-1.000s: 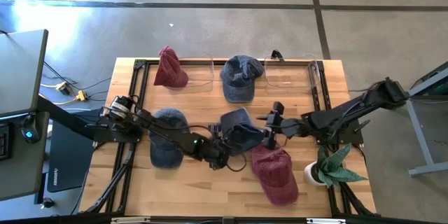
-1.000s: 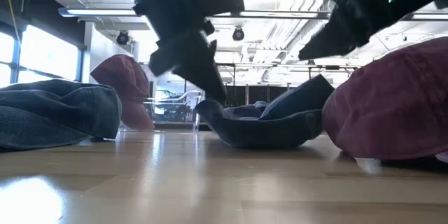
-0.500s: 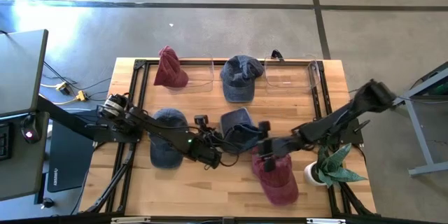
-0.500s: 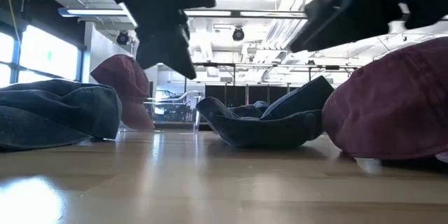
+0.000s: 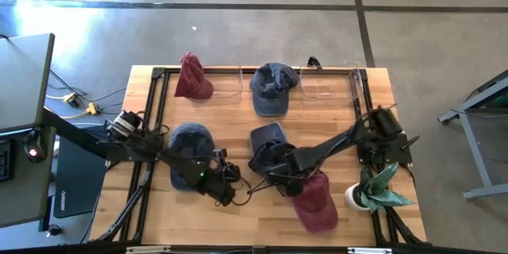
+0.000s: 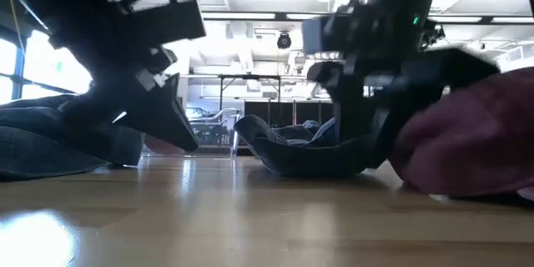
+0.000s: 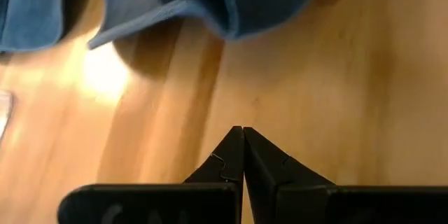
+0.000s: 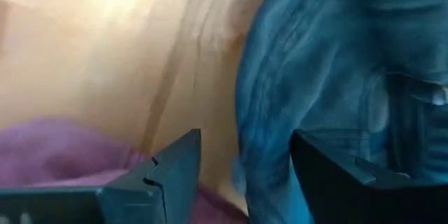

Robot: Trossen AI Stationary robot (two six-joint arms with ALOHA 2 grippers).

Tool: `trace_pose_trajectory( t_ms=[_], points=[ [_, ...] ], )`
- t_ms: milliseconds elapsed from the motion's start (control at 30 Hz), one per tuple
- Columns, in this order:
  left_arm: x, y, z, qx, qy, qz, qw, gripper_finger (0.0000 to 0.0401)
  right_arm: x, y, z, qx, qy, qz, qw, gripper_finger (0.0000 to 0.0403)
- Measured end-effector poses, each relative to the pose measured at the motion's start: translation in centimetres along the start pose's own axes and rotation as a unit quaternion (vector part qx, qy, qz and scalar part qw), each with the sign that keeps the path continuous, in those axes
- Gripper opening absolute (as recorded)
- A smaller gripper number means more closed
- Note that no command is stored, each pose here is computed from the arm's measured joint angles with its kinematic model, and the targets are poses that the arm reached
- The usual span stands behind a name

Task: Pick & Place hat
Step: Put the bottom right blue cap into the right transparent bin

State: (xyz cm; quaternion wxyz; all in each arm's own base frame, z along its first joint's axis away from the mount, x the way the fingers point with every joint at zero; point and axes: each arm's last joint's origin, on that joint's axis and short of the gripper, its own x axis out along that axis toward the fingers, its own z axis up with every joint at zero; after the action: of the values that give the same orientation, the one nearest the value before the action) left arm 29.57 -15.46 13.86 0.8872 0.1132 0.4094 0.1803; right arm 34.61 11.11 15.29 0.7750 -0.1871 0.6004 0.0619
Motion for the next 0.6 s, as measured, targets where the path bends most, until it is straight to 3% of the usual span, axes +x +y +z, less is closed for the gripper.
trace_pose_trajectory(
  t_ms=[167, 400, 600],
  points=[
    [-0.6, -0.7, -0.4, 0.009, -0.023, 0.008, 1.000, 0.0000, 1.3, -0.3, -0.2, 0.026, 0.025, -0.034, 0.999, 0.0161],
    [-0.6, -0.7, -0.3, 0.013, -0.027, 0.005, 1.000, 0.0000, -0.7, -2.2, -0.6, 0.058, 0.009, -0.007, 0.998, 0.0020],
    [-0.7, -0.8, -0.3, 0.017, -0.031, 0.005, 0.999, 0.0000, -6.1, -6.4, -1.9, 0.144, -0.044, -0.011, 0.988, 0.0040]
  ],
)
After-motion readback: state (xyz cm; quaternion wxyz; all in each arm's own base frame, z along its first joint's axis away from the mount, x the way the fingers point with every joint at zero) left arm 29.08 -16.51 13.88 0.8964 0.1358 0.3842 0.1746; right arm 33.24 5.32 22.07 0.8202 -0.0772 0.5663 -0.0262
